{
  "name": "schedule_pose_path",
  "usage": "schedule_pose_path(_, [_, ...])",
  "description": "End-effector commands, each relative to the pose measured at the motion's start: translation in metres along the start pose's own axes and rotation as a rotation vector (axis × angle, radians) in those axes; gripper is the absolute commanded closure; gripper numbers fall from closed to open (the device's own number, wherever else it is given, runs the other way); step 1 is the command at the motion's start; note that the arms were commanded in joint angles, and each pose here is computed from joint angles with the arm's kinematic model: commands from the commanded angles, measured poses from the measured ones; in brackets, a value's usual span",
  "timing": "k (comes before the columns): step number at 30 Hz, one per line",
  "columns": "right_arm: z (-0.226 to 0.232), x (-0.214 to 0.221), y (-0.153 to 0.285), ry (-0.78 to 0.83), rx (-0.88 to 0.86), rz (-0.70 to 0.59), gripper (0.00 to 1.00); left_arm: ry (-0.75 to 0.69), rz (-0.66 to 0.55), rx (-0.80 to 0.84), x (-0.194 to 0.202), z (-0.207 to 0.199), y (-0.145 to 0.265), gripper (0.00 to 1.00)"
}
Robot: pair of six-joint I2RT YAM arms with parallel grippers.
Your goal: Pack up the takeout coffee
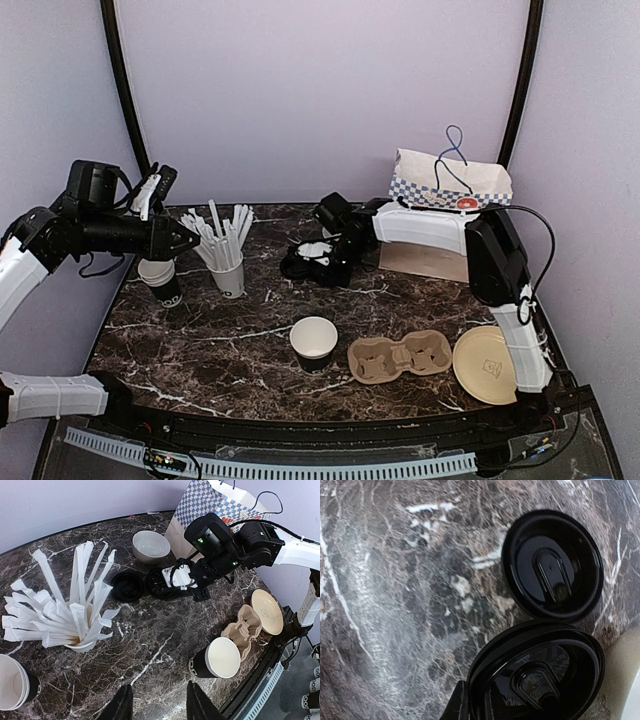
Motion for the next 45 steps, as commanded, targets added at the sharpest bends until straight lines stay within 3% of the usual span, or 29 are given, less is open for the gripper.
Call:
schedule_pose_path(1, [-0.023,0.016,0.012,-0.094,0.059,0.030,0.97,-0.012,-0.005,0.014,0.001,-0.003,0.002,0.61])
schedule_pose_path(4, [-0.027,0.022,0.008,-0.104,0.059,0.049,0.91,-0.009,-0.004,0.020,0.002,-0.002,-0.001,0.61])
schedule_pose_path(9, [-0.028,0.007,0.017,-0.054,0.055,0.024,0.63,-0.006,0.003,0.028,0.001,-0.003,-0.004,0.61])
schedule_pose_path(12, [-0.022,-0.011,0.027,0.018,0.059,-0.024,0.55,-0.006,0.007,0.027,0.001,-0.003,-0.003,0.61])
schedule_pose_path(17, [-0.015,-0.033,0.011,0.117,0.069,-0.078,0.57,-0.001,0.008,0.026,0.002,-0.003,-0.004,0.61])
schedule_pose_path(32, [-0.023,-0.048,-0.045,0.119,0.057,-0.109,0.53,-0.016,0.053,0.028,0.008,-0.002,-0.009,0.61])
schedule_pose_path(41, [-0.018,-0.042,-0.055,0.114,0.028,-0.091,0.73,-0.008,0.048,0.037,0.011,-0.002,-0.013,0.61])
schedule_pose_path(45, [-0.017,-0.052,-0.038,0.095,0.017,-0.140,0.80,-0.020,0.035,0.025,0.007,-0.001,-0.011,0.61])
Point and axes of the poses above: each gripper's point midway between its finger pads, its own y axis back along the fingers, its own z axis along the line the jaws close on, x = y × z, the point moved 8 cm from there along y, back along the fingers, and after that the axes turned 6 degrees about -y, right-handed, at the moved point
